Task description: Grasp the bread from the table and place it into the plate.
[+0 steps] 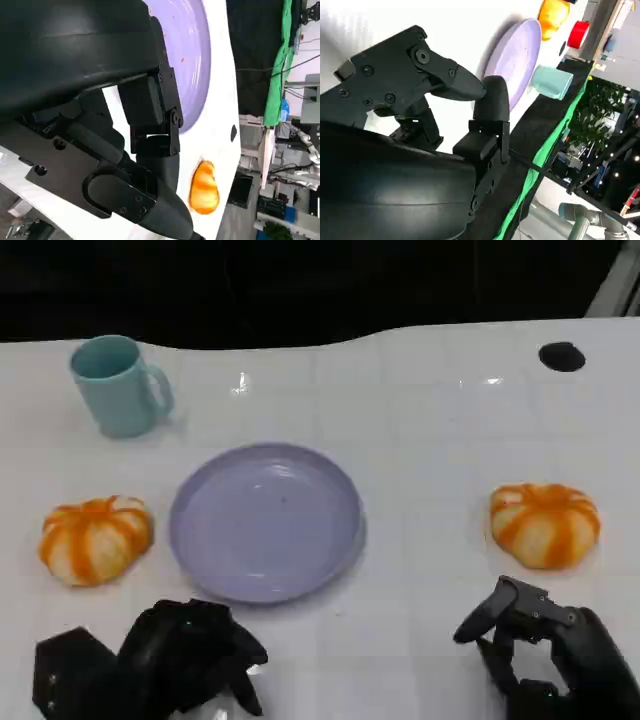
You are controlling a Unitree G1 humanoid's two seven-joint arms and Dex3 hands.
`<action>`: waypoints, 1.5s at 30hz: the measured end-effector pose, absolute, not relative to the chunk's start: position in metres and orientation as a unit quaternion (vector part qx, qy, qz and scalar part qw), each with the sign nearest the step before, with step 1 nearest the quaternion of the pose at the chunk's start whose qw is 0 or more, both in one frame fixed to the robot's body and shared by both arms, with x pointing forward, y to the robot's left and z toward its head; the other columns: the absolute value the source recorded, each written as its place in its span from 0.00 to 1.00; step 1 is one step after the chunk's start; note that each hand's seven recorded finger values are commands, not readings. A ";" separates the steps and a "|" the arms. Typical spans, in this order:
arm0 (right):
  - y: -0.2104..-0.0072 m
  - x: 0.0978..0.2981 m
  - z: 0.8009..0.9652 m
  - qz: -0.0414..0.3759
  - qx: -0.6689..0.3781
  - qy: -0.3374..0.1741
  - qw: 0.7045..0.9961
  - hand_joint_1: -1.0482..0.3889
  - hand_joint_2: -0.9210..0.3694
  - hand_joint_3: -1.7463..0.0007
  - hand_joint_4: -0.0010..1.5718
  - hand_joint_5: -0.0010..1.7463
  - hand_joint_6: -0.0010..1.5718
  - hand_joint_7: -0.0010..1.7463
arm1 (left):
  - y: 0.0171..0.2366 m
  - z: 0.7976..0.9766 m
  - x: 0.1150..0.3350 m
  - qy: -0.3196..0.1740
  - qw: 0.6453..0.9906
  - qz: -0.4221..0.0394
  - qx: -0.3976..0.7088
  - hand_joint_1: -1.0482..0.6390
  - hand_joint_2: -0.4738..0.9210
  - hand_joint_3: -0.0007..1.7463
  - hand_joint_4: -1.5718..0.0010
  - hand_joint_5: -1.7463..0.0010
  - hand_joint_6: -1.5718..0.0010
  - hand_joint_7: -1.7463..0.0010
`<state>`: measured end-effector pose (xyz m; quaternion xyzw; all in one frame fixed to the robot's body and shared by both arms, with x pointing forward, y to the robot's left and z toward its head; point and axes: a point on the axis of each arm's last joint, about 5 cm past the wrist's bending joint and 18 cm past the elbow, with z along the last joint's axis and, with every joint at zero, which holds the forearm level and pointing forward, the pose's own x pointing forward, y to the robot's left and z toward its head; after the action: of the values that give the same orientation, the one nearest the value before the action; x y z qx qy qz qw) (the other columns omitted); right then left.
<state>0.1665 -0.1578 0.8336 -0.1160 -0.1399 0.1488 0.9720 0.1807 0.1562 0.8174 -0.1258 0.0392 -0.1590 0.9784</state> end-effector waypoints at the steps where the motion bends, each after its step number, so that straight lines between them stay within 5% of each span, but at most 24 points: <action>1: -0.158 0.166 0.834 0.149 -0.116 -0.140 0.972 0.48 0.25 0.46 0.52 1.00 0.48 0.80 | 0.156 0.817 0.181 0.039 0.978 -0.159 -0.126 0.00 0.91 0.00 0.05 0.46 0.00 0.72; 27: -0.157 0.167 0.835 0.147 -0.122 -0.147 0.971 0.46 0.23 0.49 0.51 0.99 0.49 0.76 | 0.158 0.819 0.181 0.035 0.979 -0.158 -0.123 0.00 0.91 0.00 0.05 0.46 0.00 0.72; 33: -0.156 0.167 0.835 0.144 -0.120 -0.148 0.971 0.48 0.21 0.56 0.46 0.76 0.51 0.49 | 0.158 0.819 0.181 0.036 0.979 -0.159 -0.123 0.00 0.91 0.00 0.05 0.45 0.00 0.72; 38: -0.156 0.169 0.840 0.130 -0.120 -0.163 0.971 0.46 0.08 0.75 0.38 0.58 0.46 0.30 | 0.158 0.819 0.181 0.036 0.979 -0.159 -0.123 0.00 0.91 0.00 0.05 0.45 0.00 0.72; 40: -0.156 0.170 0.843 0.123 -0.125 -0.169 0.970 0.45 0.02 0.85 0.35 0.50 0.45 0.23 | 0.158 0.819 0.181 0.036 0.979 -0.159 -0.123 0.00 0.91 0.00 0.05 0.46 0.00 0.72; 45: -0.163 0.172 0.846 0.106 -0.170 -0.177 0.963 0.42 0.00 0.89 0.25 0.36 0.36 0.13 | 0.157 0.819 0.181 0.036 0.979 -0.159 -0.124 0.00 0.91 0.00 0.05 0.46 0.00 0.73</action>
<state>0.1719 -0.1628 0.8465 -0.1702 -0.1775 0.1064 0.9634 0.1808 0.1574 0.8189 -0.1238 0.0356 -0.1592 0.9788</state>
